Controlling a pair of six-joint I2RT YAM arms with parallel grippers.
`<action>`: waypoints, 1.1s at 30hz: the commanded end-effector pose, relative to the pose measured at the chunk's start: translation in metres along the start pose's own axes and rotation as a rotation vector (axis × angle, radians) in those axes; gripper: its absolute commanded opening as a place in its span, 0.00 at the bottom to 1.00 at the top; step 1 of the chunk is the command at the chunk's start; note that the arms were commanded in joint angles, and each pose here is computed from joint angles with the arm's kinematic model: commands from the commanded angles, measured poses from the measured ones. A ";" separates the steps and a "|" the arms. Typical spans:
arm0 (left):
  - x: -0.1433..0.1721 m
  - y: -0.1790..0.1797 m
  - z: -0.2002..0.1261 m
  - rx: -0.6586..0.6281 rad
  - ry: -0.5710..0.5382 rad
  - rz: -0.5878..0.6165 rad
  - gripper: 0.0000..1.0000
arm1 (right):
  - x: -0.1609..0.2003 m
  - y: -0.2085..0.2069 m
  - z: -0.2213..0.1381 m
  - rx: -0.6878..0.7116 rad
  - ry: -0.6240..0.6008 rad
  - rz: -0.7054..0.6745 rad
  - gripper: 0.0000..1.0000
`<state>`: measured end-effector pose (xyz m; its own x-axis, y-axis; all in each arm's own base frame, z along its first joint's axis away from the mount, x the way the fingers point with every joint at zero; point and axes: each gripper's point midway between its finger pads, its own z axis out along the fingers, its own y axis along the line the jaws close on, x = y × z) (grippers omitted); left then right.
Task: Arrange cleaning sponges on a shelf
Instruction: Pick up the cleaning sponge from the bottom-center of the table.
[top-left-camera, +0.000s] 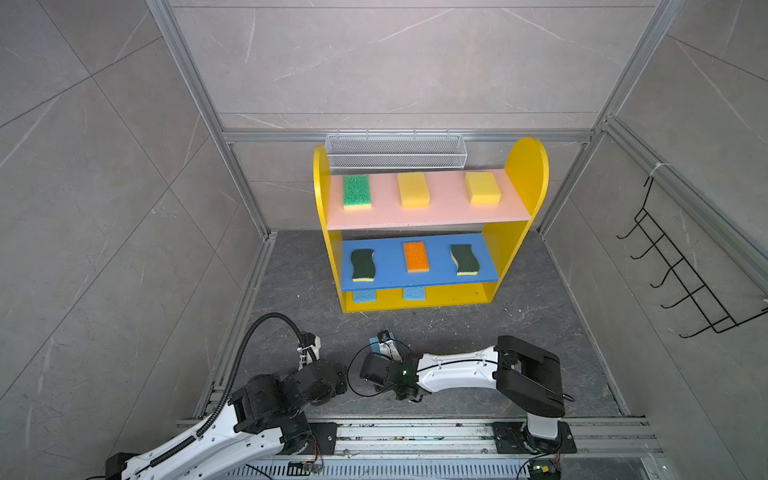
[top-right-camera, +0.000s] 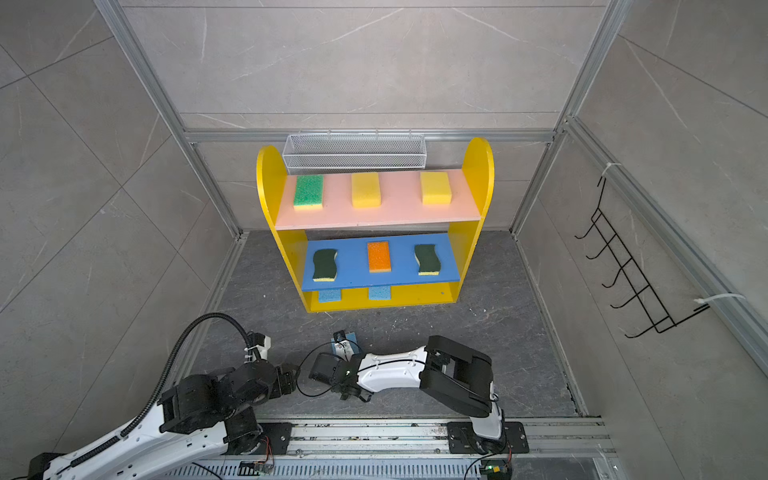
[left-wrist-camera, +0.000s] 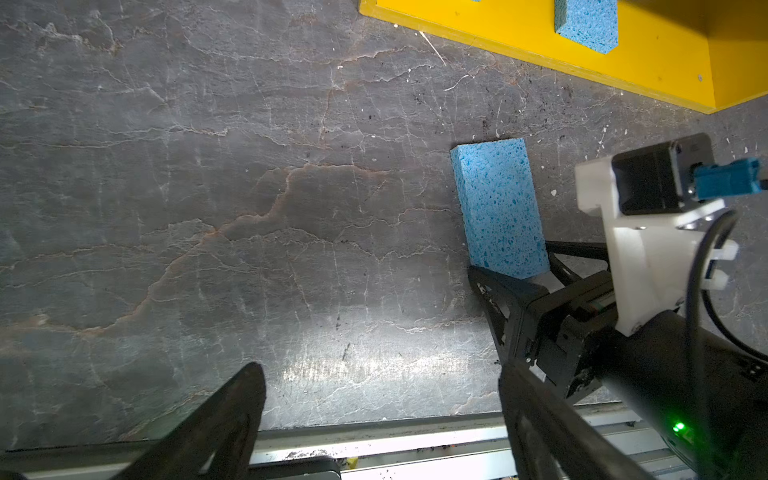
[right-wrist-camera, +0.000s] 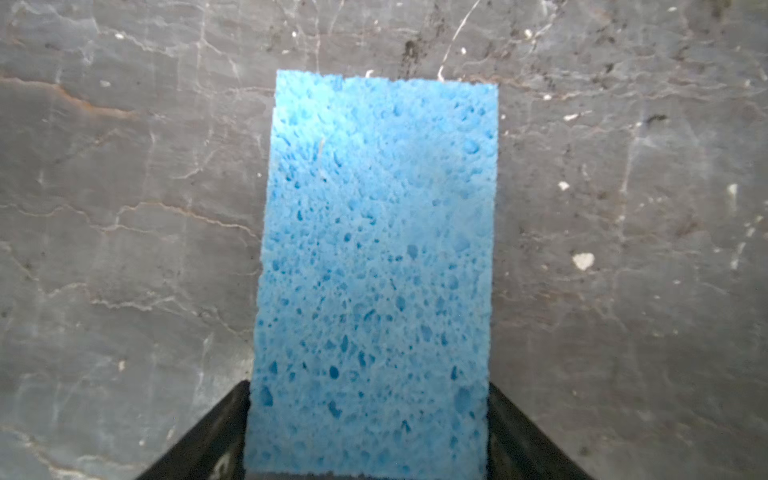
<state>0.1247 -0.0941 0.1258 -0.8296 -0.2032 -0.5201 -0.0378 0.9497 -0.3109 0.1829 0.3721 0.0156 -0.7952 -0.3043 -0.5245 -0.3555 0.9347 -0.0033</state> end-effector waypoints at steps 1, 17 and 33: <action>-0.012 -0.010 -0.008 0.024 -0.033 0.000 0.90 | 0.011 -0.017 0.004 0.046 0.009 0.001 0.76; -0.020 -0.026 -0.006 0.002 -0.025 0.043 0.90 | 0.010 -0.095 -0.048 0.107 -0.149 0.071 0.71; -0.025 -0.035 -0.003 0.046 -0.056 0.043 0.89 | -0.017 -0.202 -0.065 0.242 -0.223 0.223 0.69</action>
<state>0.1393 -0.1210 0.1415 -0.8243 -0.1639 -0.5419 0.0090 0.9532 -0.3021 0.2285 0.1870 0.0785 -0.7116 -0.0546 -0.7005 -0.0387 0.9985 -0.0386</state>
